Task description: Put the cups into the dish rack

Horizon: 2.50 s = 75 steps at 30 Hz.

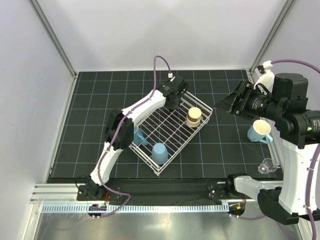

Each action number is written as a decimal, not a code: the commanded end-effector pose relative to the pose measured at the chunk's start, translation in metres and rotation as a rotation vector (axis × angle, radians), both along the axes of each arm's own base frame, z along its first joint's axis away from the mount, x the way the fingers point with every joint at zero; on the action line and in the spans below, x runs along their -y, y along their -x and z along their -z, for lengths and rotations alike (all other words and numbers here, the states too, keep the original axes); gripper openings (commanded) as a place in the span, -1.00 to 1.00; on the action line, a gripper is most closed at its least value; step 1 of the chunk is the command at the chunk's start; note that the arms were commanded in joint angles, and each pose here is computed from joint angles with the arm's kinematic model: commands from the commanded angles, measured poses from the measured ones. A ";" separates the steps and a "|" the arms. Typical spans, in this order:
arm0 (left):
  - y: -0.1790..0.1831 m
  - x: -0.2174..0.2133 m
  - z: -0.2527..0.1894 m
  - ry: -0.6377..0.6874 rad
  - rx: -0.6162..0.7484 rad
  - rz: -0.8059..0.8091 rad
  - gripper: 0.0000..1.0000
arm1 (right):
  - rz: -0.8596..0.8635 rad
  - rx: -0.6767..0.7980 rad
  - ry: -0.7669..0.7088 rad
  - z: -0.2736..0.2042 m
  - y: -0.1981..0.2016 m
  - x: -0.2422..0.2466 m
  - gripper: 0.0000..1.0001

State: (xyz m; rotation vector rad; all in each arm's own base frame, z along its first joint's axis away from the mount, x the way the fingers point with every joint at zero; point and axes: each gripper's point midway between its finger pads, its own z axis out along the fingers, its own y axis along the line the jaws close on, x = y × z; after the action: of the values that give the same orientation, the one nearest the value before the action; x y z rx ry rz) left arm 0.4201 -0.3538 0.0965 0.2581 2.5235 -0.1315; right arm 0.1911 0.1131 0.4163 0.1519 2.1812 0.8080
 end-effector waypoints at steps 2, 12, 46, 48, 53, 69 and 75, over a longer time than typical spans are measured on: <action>-0.013 0.012 -0.031 0.065 0.077 -0.006 -0.52 | -0.009 -0.106 0.031 0.014 0.024 0.004 0.27; -0.005 0.012 -0.045 0.100 0.065 0.001 -0.03 | -0.013 -0.104 0.030 0.012 0.023 0.004 0.27; 0.163 -0.089 -0.244 0.593 0.195 0.144 0.25 | 0.326 -0.382 0.239 0.102 -0.068 0.062 0.29; 0.181 -0.106 -0.257 0.618 0.229 0.137 0.28 | 0.389 -0.388 0.247 0.109 -0.084 0.076 0.28; 0.214 -0.141 -0.255 0.618 0.250 0.105 0.39 | 0.521 -0.469 0.263 0.150 -0.117 0.117 0.28; 0.260 -0.199 -0.252 0.541 0.281 0.066 0.53 | 0.651 -0.542 0.556 0.240 -0.145 0.223 0.33; 0.257 -0.190 -0.245 0.527 0.239 0.089 0.53 | 0.665 -0.596 0.567 0.265 -0.148 0.233 0.33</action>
State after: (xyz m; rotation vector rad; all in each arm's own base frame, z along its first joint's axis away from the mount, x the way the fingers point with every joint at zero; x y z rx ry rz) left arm 0.1619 -0.1634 0.3379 0.1308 2.1476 -0.7554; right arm 0.3311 -0.1087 0.1554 0.8674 2.5910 -0.2257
